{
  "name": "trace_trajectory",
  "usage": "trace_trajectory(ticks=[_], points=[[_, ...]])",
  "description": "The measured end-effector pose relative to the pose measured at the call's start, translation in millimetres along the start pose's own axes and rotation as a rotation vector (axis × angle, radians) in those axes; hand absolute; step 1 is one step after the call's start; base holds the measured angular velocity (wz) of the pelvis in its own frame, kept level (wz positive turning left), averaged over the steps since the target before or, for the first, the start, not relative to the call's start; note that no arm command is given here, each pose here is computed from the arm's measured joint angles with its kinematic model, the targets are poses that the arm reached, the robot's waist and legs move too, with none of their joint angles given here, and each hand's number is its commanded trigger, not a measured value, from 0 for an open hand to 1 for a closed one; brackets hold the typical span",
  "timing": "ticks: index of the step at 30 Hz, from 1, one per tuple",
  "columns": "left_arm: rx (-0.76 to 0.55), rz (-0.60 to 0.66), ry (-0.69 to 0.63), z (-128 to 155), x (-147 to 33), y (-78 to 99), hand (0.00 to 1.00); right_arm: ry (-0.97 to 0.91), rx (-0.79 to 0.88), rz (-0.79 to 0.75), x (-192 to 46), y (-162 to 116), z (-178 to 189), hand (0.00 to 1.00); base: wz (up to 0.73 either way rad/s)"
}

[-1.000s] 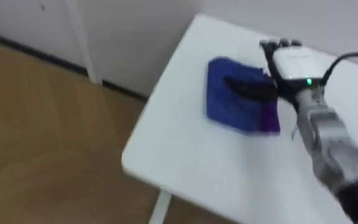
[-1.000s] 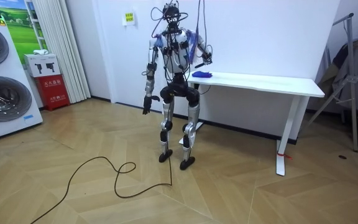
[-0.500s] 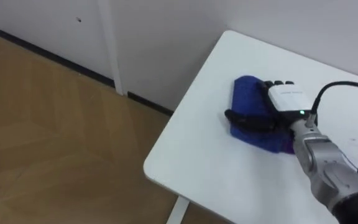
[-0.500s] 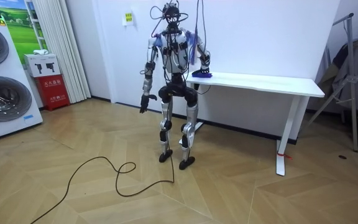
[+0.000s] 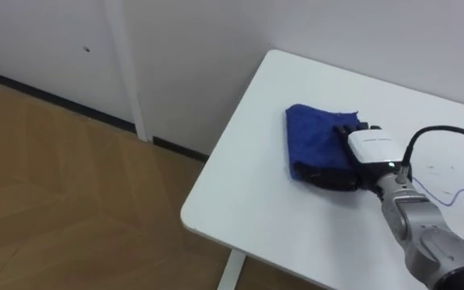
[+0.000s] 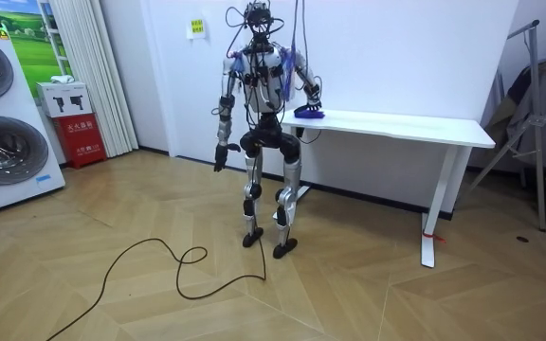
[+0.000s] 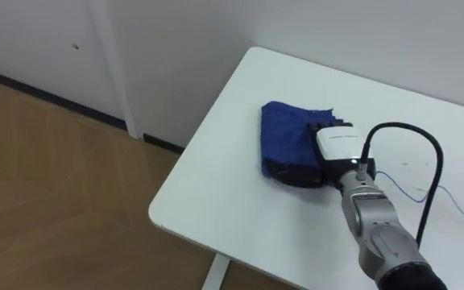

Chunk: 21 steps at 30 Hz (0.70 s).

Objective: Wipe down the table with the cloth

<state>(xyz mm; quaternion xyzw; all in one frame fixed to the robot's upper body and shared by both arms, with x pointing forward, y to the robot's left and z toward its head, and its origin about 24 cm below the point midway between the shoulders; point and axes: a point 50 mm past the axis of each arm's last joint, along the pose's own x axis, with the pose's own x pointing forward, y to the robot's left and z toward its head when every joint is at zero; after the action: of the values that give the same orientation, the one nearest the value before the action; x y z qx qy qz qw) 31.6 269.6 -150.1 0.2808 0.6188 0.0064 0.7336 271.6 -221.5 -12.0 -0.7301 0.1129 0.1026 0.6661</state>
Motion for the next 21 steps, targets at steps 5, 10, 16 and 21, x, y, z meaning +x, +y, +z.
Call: trace_trajectory(ticks=[5,10,16,21], points=[[-0.001,0.000,0.000,0,0.0,-0.1,0.00,-0.020,0.012,0.008,-5,5,3,0.00,0.00],[-0.001,-0.001,0.000,0,0.0,-0.2,0.00,-0.025,0.013,0.013,-5,7,3,1.00,0.00],[-0.009,-0.005,0.000,0,0.1,-0.4,0.00,0.000,0.050,-0.049,-4,0,-4,1.00,0.03],[-0.006,-0.008,0.005,-2,-0.3,-1.4,0.00,0.036,0.086,-0.041,-6,3,-13,1.00,0.01]])
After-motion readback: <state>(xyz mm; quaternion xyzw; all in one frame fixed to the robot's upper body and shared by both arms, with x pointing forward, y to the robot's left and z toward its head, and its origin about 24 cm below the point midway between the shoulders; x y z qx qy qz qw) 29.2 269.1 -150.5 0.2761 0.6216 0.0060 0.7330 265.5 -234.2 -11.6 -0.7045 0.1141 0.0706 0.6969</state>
